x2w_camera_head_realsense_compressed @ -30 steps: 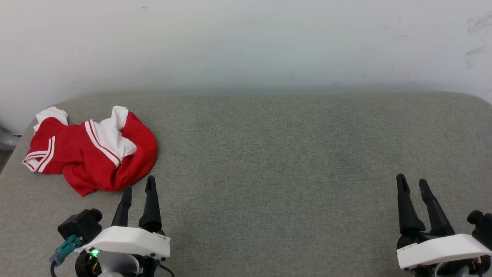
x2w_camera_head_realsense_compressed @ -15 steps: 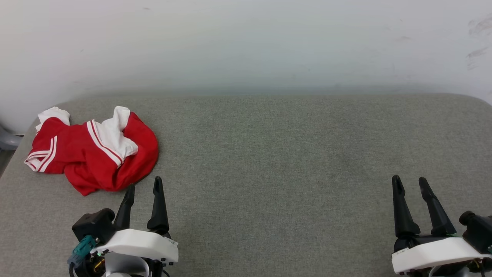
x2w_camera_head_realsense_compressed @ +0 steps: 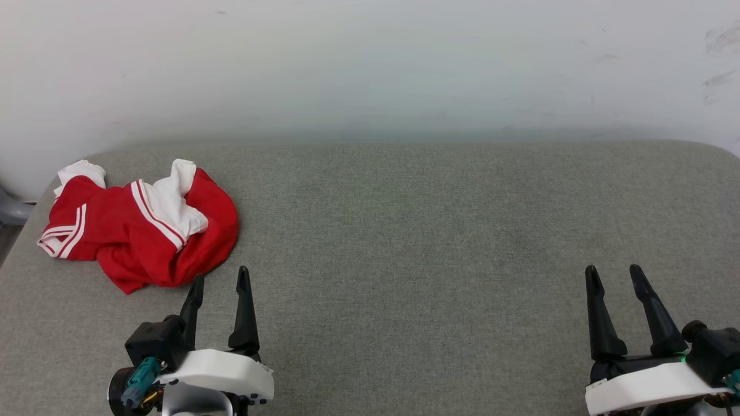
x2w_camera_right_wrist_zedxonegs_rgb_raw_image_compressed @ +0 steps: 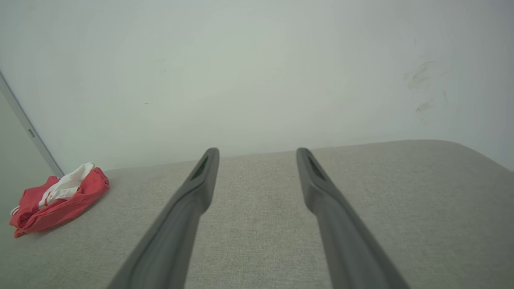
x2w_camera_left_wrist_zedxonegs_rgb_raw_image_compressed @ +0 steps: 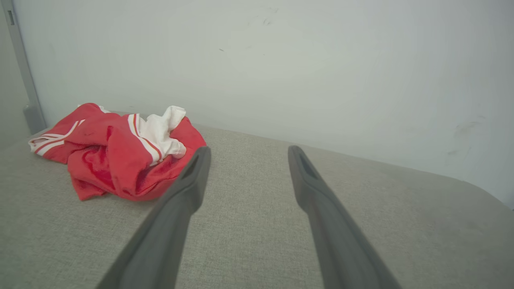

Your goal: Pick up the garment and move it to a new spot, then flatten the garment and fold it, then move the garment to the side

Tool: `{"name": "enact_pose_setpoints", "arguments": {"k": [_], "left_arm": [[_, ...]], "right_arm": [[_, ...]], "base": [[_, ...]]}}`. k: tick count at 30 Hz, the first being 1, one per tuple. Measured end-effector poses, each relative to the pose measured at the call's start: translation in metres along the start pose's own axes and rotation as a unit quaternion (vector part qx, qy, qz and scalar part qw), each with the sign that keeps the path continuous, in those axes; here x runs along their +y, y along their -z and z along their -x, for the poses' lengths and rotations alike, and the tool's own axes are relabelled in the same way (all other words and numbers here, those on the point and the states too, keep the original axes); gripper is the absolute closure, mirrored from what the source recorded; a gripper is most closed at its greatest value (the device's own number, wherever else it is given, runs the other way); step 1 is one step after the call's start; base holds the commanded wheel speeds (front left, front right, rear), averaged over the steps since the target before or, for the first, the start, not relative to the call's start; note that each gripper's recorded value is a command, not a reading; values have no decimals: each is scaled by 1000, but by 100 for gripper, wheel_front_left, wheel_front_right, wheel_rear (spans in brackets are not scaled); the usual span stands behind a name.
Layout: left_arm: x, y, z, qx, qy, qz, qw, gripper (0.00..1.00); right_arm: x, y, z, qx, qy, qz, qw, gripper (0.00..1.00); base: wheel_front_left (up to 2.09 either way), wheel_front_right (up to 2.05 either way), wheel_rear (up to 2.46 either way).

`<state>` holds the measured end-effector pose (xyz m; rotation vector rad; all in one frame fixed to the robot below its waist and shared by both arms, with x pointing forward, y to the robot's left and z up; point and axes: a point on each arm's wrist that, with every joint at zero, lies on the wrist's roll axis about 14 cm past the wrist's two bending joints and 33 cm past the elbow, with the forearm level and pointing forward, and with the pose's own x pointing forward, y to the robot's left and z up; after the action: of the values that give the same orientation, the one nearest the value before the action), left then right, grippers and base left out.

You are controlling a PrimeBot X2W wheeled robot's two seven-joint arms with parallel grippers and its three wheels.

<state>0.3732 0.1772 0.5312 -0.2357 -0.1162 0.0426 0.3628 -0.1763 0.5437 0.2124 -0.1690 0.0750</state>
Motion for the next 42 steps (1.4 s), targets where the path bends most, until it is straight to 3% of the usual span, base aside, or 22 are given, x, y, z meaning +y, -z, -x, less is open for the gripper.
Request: {"name": "enact_pose_setpoints", "arguments": {"k": [30,42], "left_arm": [[-11,-4,6,-28,27,-89,995,0],[-10,3,7,-17,29,-81,996,0]], "right_arm": [[8,-7,5,-23,-19,64,998,0],[3,-3,8,-19,-10,49,999,0]], "base": [[0,0,0],[0,0,0]]}}
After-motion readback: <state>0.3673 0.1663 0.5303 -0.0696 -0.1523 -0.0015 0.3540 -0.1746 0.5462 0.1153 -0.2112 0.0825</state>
